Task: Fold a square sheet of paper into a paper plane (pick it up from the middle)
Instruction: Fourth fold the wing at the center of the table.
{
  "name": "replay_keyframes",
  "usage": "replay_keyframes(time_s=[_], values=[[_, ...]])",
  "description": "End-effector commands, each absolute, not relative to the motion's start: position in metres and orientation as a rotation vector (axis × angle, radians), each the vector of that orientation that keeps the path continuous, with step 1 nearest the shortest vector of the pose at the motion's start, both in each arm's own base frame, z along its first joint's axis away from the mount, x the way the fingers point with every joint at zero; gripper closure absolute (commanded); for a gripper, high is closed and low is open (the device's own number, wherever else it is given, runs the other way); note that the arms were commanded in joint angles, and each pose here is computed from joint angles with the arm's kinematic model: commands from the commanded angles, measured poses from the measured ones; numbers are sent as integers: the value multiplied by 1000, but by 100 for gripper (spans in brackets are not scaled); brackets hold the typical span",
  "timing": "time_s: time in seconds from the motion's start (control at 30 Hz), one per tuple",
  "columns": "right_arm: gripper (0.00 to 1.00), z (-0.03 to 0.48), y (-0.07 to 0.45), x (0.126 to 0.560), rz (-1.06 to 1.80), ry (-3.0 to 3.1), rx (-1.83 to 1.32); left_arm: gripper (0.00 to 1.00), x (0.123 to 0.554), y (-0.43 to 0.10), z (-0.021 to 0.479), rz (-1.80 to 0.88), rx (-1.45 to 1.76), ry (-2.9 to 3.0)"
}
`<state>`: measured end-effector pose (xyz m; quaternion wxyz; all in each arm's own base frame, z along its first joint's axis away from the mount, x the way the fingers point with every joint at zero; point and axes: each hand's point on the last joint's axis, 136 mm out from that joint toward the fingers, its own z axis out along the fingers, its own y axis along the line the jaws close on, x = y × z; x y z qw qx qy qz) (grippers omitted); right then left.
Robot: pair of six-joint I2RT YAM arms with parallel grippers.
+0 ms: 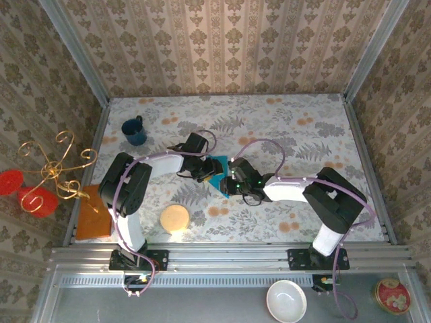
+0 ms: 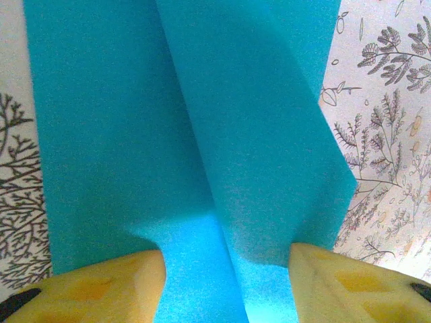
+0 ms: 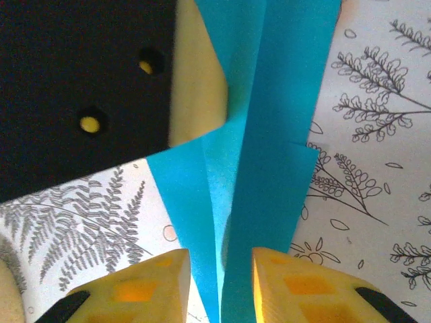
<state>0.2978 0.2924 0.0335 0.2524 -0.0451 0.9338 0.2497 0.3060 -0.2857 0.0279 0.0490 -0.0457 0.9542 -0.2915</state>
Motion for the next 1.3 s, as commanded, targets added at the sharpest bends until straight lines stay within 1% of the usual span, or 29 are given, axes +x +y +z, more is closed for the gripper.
replay_keyframes(time_s=[0.0, 0.63, 0.8, 1.0, 1.27], values=[[70, 29, 291, 304, 615, 2541, -110, 45, 267, -246, -27, -585, -263, 3134], [75, 19, 301, 317, 564, 2506, -156, 45, 264, -247, -26, -600, -287, 3149], [80, 19, 300, 317, 565, 2494, -161, 45, 265, -248, -23, -614, -292, 3143], [84, 19, 299, 311, 585, 2494, -182, 45, 272, -247, -7, -637, -289, 3104], [90, 19, 300, 302, 642, 2512, -247, 43, 292, -245, 29, -720, -249, 2993]])
